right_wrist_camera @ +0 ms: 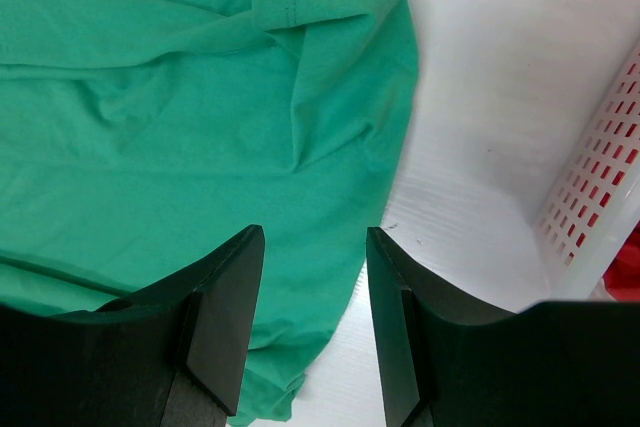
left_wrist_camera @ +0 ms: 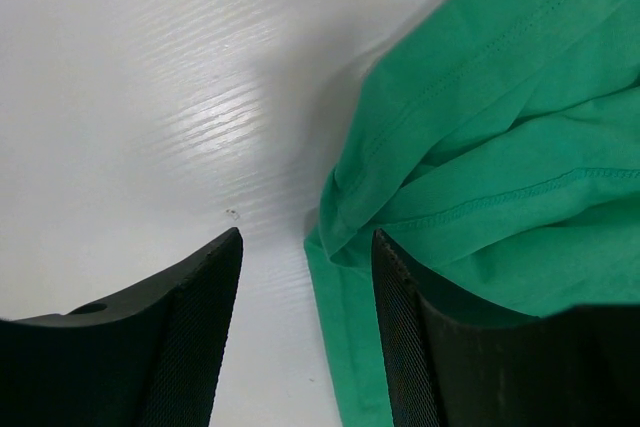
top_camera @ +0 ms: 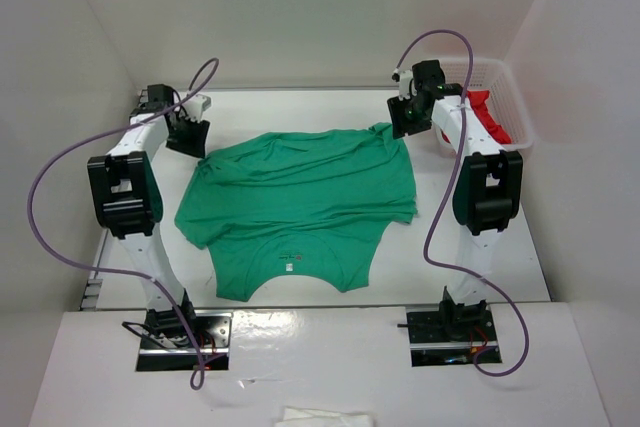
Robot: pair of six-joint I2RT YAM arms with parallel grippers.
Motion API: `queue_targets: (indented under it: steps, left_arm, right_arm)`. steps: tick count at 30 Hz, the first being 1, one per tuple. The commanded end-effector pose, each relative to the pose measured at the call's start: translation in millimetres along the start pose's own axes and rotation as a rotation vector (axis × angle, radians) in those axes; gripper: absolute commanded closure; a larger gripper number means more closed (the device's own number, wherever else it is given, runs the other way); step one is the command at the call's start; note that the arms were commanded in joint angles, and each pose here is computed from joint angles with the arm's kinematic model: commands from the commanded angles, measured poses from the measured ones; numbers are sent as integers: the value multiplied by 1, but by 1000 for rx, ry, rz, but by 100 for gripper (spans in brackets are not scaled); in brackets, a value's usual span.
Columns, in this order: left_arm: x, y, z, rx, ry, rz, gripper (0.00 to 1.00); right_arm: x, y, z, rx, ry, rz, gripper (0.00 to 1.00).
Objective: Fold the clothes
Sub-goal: Flatten the tank top out
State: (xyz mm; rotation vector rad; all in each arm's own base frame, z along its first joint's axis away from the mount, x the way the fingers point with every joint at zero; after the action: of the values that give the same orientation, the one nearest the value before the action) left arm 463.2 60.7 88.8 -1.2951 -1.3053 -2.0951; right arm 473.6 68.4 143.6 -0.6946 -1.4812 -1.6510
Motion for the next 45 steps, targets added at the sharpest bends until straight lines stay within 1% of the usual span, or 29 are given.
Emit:
queue_targets:
  steps: [1, 4, 8, 10, 15, 19, 20, 27, 28, 29, 31, 33, 34, 37, 41, 42, 43, 45]
  left_arm:
    - [-10, 5, -4, -33, -32, -4, 39]
    - [-18, 4, -11, -45, -36, 21, 39]
    - [-22, 2, -12, -61, -30, 40, 42]
    - [-23, -1, -11, -61, -20, 49, 42]
    - [-21, -1, -9, -73, -5, 48, 45]
    - [-21, -2, -7, -82, 2, 54, 52]
    - [-20, -3, -6, -82, 10, 61, 58]
    - [-18, -2, -6, -85, 17, 53, 69]
    - [-18, -2, -6, -85, 17, 53, 69]
    - [-18, -2, -6, -85, 17, 53, 73]
    - [-17, 1, -4, -87, 22, 47, 76]
    - [-13, 3, -2, -89, 36, 47, 83]
    - [-9, 5, 0, -91, 50, 45, 84]
    - [-1, 10, 1, -67, 64, 28, 84]
    - [7, 19, 3, -19, 83, 4, 84]
    - [7, 19, 2, 6, 83, 3, 84]
    - [12, 22, 2, 16, 90, -7, 84]
    - [17, 28, 3, 52, 101, -25, 84]
  right_arm:
    - [6, 13, 6, 2, 17, -42, 47]
    - [6, 13, 6, 2, 17, -42, 47]
    - [6, 13, 6, 2, 17, -42, 47]
    - [6, 13, 6, 2, 17, -42, 47]
    - [5, 9, 7, 1, 25, -32, 47]
    - [5, 9, 7, 1, 25, -32, 47]
    - [5, 9, 7, 1, 25, -32, 47]
    - [3, 6, 8, -1, 33, -22, 47]
    - [3, 6, 8, -1, 33, -22, 48]
    - [3, 6, 8, -1, 33, -22, 48]
    - [3, 6, 8, -1, 33, -22, 48]
    - [1, 5, 6, -1, 24, -23, 48]
    - [1, 7, 6, 1, 25, -32, 48]
    - [-13, 2, 4, 6, 22, -4, 48]
    - [-25, 5, -1, 5, 0, 2, 48]
    - [-24, 13, 1, 16, -16, -25, 48]
    - [-28, 15, 0, 17, -26, -32, 48]
    - [-31, 16, 11, 42, -36, -32, 48]
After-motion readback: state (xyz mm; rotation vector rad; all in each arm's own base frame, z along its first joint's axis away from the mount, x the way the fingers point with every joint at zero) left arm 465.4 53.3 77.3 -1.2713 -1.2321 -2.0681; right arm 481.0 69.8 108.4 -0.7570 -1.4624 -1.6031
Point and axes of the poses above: each gripper's point midway between its finger pads, its own x axis back along the fingers, its own z axis along the line the jaws close on, y = z × x, the point moved 2 cm from there along x, back along the fingers, and after that the axes turned 15 degrees about -x, right-handed, at the moved point
